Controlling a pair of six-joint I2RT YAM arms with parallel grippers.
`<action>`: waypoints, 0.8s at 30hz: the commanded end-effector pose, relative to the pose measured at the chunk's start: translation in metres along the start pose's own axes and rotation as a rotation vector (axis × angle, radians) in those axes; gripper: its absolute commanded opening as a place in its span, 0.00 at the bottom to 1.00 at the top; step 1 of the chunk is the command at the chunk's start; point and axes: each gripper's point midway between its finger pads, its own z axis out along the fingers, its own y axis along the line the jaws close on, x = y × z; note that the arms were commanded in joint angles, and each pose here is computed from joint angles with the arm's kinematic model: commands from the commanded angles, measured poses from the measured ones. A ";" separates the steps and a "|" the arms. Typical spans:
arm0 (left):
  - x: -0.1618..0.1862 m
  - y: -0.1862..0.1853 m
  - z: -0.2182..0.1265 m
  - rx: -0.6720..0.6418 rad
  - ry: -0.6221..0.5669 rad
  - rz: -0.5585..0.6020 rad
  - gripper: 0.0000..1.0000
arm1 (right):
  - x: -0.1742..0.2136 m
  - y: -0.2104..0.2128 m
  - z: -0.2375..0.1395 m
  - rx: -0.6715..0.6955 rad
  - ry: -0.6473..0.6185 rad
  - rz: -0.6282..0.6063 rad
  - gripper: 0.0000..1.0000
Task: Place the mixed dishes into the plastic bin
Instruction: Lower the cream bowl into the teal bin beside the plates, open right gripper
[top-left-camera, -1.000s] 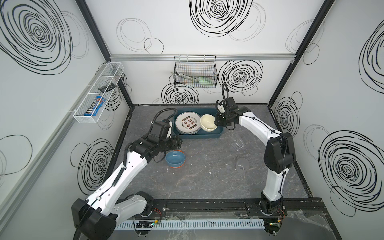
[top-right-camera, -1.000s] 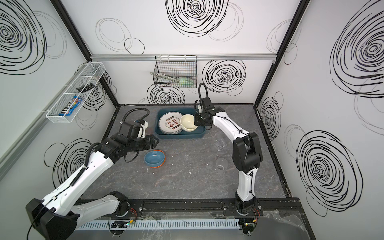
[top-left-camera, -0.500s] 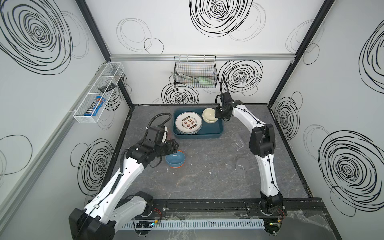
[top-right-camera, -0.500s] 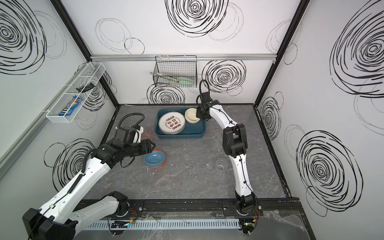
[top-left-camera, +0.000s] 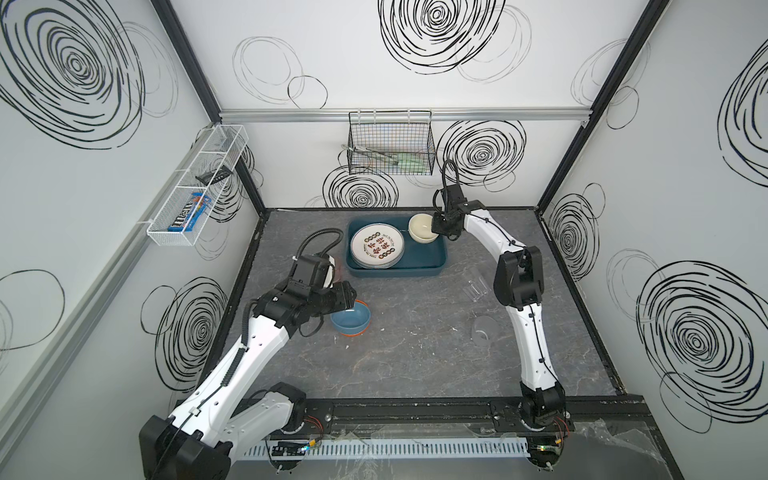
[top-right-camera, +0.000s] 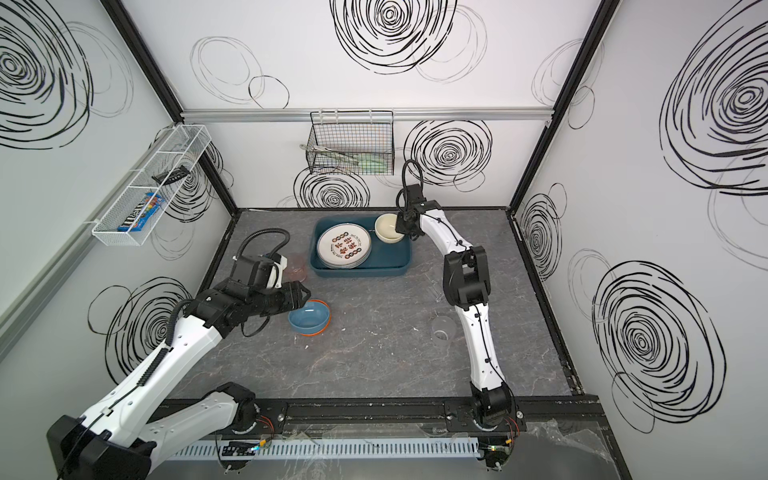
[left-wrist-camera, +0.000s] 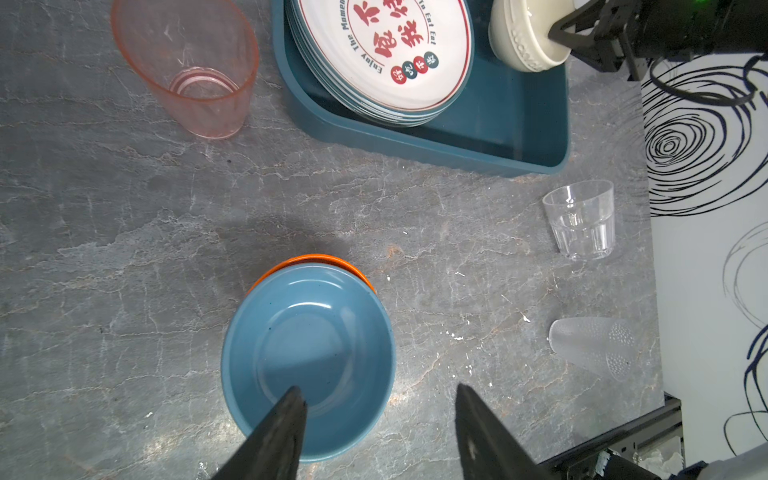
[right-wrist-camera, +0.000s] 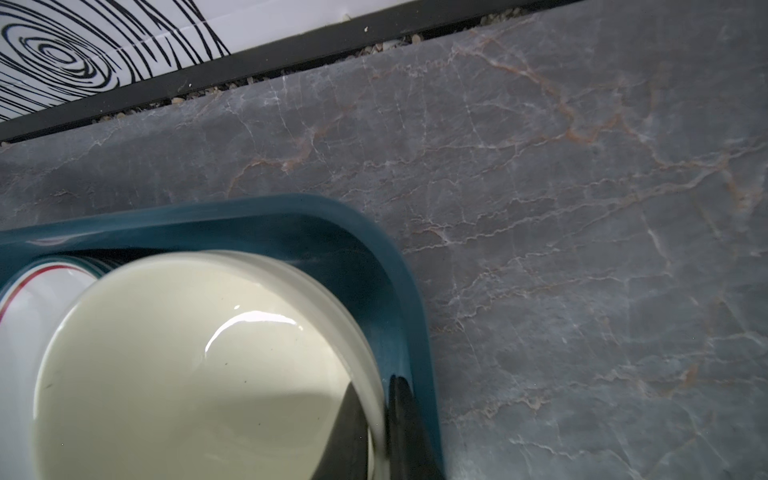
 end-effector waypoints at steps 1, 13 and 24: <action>0.002 0.007 0.002 -0.022 0.006 -0.023 0.62 | -0.028 0.010 -0.006 -0.034 -0.089 0.007 0.02; 0.008 0.012 0.007 -0.032 0.024 -0.042 0.61 | -0.032 0.005 0.013 -0.009 -0.115 0.024 0.05; 0.008 0.012 0.012 -0.036 0.033 -0.042 0.61 | -0.025 0.003 0.025 0.022 -0.105 0.003 0.16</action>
